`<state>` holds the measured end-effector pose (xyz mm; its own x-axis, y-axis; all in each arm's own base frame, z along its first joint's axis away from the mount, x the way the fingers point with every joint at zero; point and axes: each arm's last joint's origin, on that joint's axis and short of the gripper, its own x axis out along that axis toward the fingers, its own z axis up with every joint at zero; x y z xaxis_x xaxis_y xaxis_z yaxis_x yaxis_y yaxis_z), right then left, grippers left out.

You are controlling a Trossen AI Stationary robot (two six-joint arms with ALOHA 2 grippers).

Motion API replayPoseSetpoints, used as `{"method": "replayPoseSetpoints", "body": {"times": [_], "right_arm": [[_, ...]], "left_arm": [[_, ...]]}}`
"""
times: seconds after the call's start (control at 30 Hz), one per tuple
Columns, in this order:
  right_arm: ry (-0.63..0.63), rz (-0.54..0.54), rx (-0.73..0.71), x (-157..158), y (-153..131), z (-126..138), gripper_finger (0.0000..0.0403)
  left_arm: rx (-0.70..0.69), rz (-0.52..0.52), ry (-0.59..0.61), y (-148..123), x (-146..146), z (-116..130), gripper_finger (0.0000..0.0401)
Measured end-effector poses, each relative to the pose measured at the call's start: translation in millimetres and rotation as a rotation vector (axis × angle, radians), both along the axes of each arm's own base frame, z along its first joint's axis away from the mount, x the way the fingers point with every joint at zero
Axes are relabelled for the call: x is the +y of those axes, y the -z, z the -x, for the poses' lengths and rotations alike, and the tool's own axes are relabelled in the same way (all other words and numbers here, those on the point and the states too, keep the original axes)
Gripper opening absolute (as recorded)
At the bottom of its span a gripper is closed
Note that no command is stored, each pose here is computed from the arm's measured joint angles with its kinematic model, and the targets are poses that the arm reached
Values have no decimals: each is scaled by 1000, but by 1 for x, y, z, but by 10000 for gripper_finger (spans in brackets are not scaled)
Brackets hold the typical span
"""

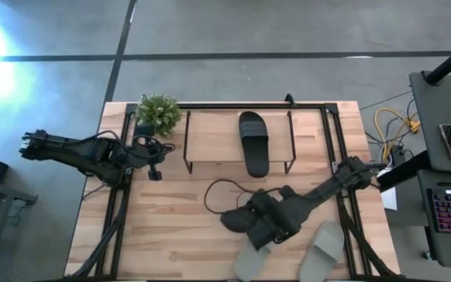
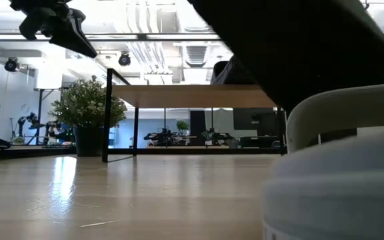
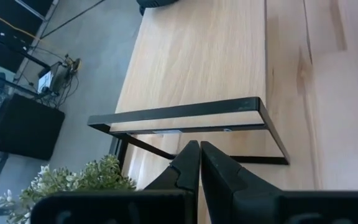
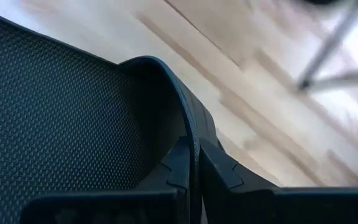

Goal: Pick and place slides into the shelf
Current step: Put the black slide to the left of the other black slide on the shelf

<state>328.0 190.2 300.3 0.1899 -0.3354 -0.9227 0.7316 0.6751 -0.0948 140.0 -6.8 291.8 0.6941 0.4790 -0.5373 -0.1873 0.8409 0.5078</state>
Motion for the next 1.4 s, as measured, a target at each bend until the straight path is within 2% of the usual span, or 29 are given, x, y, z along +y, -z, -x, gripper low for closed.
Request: {"method": "replayPoseSetpoints", "body": {"times": [0.17, 0.27, 0.47, 0.6, 0.7, 0.8, 0.9, 1.03, 1.17, 1.3, 1.4], "right_arm": [[-266, 125, -146, 6, -46, -2, 12], [-368, 235, -220, 3, -72, -2, 12], [-443, 509, -348, -20, -112, -10, 12], [-567, 625, -302, -46, -121, -31, 12], [-702, 711, -204, -66, -121, -47, 13], [-784, 787, -83, -88, -118, -59, 13], [-847, 798, 14, -112, -114, -66, 13], [-897, 733, 78, -150, -103, -78, 13], [-908, 673, 83, -184, -85, -90, 13], [-943, 687, 133, -207, -67, -99, 13], [-960, 687, 180, -219, -52, -102, 13]], "left_arm": [[13, -2, 0, 2, 0, -3, 0], [24, -4, 0, 3, -1, -5, 0], [35, 12, -16, 7, -2, -9, 0], [0, 106, -13, 6, -3, -8, 0], [-57, 168, 5, -1, -5, -2, 0], [-152, 227, -3, -11, -5, 11, 0], [-246, 288, -16, -19, -3, 25, 0], [-360, 345, -57, -25, 1, 43, 0], [-422, 310, -109, -27, 6, 55, 0], [-454, 283, -142, -28, 8, 60, 0], [-426, 267, -131, -25, 7, 58, 0]]}}
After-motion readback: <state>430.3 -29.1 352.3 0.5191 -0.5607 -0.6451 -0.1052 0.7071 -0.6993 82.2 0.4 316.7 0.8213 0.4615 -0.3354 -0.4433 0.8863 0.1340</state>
